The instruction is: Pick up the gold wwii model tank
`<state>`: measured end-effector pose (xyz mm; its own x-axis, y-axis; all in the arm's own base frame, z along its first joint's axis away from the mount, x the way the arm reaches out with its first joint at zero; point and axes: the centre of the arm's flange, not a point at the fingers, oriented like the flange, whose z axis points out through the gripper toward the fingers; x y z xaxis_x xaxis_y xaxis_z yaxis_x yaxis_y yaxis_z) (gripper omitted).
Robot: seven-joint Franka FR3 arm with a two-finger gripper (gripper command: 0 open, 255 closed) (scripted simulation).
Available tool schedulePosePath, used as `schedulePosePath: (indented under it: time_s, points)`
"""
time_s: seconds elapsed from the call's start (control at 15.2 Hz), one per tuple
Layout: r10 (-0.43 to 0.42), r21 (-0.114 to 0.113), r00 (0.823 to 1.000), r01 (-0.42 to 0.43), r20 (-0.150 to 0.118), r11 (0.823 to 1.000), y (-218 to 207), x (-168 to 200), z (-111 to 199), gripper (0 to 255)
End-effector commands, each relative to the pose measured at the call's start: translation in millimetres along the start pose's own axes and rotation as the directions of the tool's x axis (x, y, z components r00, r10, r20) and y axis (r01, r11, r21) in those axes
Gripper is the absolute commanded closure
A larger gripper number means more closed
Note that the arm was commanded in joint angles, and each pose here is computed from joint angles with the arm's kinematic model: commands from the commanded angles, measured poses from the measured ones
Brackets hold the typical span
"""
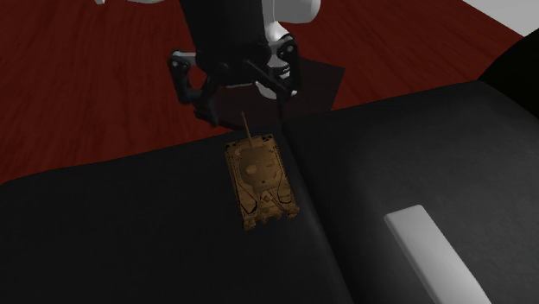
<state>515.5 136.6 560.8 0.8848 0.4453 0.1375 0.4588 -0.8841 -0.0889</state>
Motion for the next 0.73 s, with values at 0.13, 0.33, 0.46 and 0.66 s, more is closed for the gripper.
schedulePosePath:
  time_s: [0.13, 0.33, 0.46, 0.66]
  points:
    - [-0.034, 0.011, 0.999, 0.034, -0.011, 0.999, -5, 25, 7, 0]
    - [-0.034, 0.011, 0.999, 0.034, -0.011, 0.999, -3, 23, 23, 0]
    - [-0.034, 0.011, 0.999, 0.034, -0.011, 0.999, -2, 22, 33, 0]
    - [-0.034, 0.011, 0.999, 0.034, -0.011, 0.999, -1, 20, 41, 0]
